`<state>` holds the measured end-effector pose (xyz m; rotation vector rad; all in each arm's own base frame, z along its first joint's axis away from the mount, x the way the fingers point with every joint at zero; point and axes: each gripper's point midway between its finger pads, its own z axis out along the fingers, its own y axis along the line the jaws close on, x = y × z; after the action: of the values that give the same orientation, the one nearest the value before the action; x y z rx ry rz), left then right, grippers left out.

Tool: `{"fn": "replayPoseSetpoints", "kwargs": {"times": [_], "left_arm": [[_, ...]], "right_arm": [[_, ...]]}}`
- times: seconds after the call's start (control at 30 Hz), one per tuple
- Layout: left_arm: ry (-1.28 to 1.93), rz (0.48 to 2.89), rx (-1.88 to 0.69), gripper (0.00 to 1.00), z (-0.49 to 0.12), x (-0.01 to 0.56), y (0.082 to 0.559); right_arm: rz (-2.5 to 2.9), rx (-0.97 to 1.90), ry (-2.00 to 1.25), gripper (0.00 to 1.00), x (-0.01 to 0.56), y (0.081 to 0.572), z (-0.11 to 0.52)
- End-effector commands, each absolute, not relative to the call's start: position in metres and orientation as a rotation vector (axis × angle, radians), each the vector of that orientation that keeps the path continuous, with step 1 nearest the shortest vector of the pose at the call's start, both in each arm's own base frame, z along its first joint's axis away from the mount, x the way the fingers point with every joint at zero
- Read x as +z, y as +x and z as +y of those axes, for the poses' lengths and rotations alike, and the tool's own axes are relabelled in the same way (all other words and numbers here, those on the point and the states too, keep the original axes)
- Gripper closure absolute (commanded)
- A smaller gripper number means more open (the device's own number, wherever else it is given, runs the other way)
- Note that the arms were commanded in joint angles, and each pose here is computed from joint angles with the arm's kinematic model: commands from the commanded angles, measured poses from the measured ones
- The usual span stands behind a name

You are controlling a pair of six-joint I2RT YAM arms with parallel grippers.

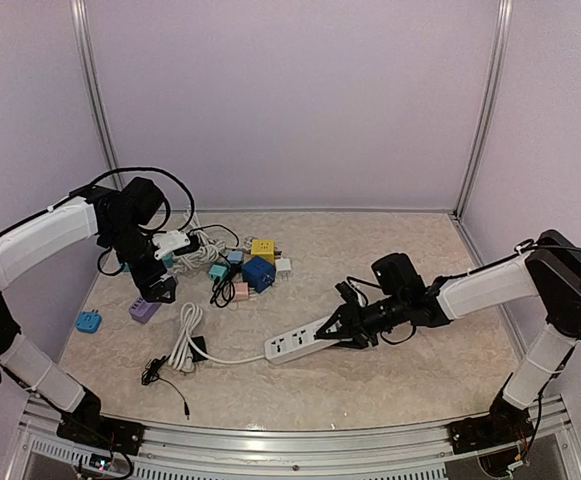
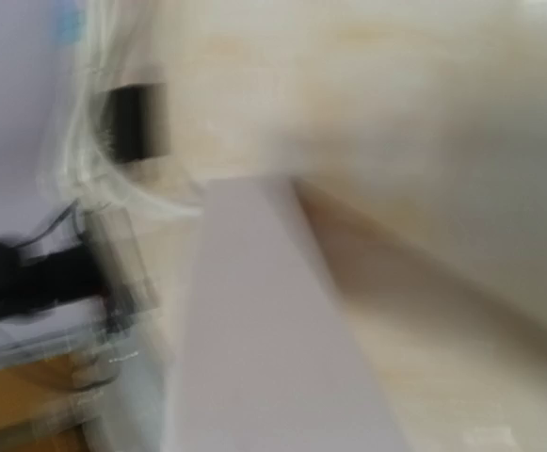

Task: Insert the plug
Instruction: Place the socket at the center of the board, then pick up the plug from the center of the board.

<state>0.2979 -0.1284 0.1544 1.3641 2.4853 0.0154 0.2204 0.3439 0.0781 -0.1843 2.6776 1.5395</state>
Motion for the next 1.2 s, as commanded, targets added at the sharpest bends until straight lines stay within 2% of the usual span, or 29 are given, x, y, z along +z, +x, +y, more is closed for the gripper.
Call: {"fn": "replayPoseSetpoints", "kwargs": {"times": [0.0, 0.03, 0.1, 0.17, 0.37, 0.57, 0.67, 0.77, 1.0, 1.17], "left_arm": [[1.272, 2.503, -0.005, 0.01, -0.111, 0.159, 0.295], [1.252, 2.512, -0.005, 0.01, -0.106, 0.158, 0.296], [1.208, 2.531, 0.005, 0.01, -0.095, 0.159, 0.298], [1.161, 2.560, 0.020, 0.01, -0.083, 0.157, 0.300], [1.032, 2.633, 0.040, 0.01, -0.050, 0.149, 0.299], [0.953, 2.643, 0.084, 0.01, -0.033, 0.156, 0.303], [0.923, 2.620, 0.090, 0.01, -0.033, 0.163, 0.307], [0.894, 2.605, 0.082, 0.01, -0.034, 0.171, 0.311], [0.865, 2.589, 0.096, 0.01, -0.033, 0.170, 0.313], [0.858, 2.597, 0.059, 0.01, -0.037, 0.168, 0.317]], "right_arm": [[2.910, 1.076, 0.107, 0.42, 0.014, 0.213, 0.283], [2.913, 1.031, 0.119, 0.29, 0.015, 0.213, 0.277], [2.916, 0.948, 0.123, 0.10, 0.022, 0.213, 0.267], [2.909, 0.853, 0.124, 0.01, 0.033, 0.216, 0.256], [2.811, 0.521, 0.075, 0.01, 0.086, 0.236, 0.218], [2.618, 0.244, -0.130, 0.02, 0.145, 0.297, 0.222], [2.522, 0.175, -0.303, 0.03, 0.166, 0.339, 0.257], [2.450, 0.297, -0.512, 0.04, 0.170, 0.367, 0.326], [2.388, 0.463, -0.824, 0.00, 0.148, 0.396, 0.454], [2.372, 0.444, -0.882, 0.01, 0.105, 0.413, 0.487]]}}
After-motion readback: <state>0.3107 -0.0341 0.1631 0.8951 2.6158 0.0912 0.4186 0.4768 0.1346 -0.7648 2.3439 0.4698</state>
